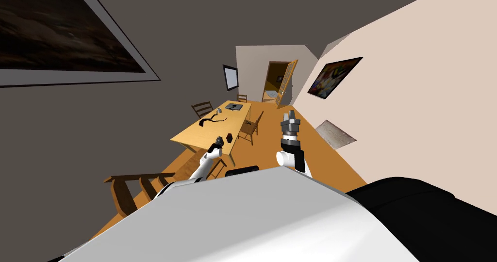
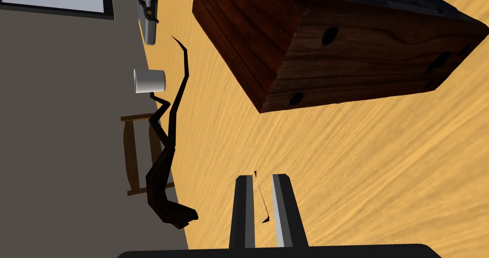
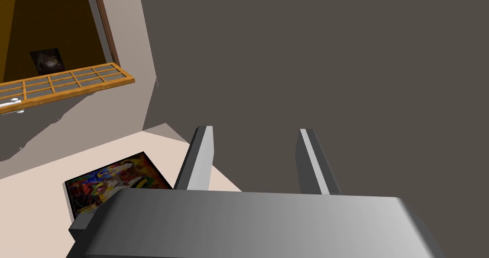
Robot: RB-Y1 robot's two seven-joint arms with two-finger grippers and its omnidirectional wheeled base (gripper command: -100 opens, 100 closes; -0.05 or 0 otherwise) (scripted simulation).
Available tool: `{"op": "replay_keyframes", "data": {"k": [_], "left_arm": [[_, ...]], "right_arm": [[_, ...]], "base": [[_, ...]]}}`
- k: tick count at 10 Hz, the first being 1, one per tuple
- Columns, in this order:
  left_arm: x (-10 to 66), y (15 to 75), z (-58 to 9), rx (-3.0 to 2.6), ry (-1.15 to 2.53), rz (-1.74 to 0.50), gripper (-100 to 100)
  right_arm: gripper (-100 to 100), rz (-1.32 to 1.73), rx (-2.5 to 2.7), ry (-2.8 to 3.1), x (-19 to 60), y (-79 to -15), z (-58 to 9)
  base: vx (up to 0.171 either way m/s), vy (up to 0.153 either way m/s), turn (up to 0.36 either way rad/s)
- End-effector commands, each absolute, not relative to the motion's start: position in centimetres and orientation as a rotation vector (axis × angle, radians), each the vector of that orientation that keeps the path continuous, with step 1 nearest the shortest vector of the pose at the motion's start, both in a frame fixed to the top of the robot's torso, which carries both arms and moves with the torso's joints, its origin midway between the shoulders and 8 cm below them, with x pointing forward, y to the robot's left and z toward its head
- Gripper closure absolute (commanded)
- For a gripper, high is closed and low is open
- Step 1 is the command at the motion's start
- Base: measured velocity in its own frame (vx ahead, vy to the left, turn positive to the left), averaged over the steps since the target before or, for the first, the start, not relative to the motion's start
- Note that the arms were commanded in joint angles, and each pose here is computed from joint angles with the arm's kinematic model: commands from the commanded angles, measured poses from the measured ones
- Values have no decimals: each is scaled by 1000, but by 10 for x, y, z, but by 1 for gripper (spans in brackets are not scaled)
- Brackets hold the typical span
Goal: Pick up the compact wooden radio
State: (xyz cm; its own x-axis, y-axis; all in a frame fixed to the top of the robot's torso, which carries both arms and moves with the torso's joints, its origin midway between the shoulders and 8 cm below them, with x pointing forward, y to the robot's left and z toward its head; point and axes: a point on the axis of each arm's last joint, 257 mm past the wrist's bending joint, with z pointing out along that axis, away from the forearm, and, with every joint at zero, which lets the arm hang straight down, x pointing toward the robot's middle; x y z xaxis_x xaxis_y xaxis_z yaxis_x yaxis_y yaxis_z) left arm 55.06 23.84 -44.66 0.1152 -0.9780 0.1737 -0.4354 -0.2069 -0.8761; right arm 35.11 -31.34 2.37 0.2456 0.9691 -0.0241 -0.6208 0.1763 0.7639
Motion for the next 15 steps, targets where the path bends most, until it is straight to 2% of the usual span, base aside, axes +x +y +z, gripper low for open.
{"op": "replay_keyframes", "data": {"k": [1, 2, 15], "left_arm": [[551, 238, -447, -1733, 1383, -1043, 0], [547, 235, -447, -1733, 1387, -1052, 100], [497, 205, -450, -1699, 1480, -1080, 100]], "right_arm": [[0, 1223, 720, 591, 351, -313, 24], [0, 1223, 720, 591, 351, -313, 24], [0, 1223, 720, 591, 351, -313, 24]], "base": [[0, 0, 0], [25, -4, 91], [35, -6, 64]]}}
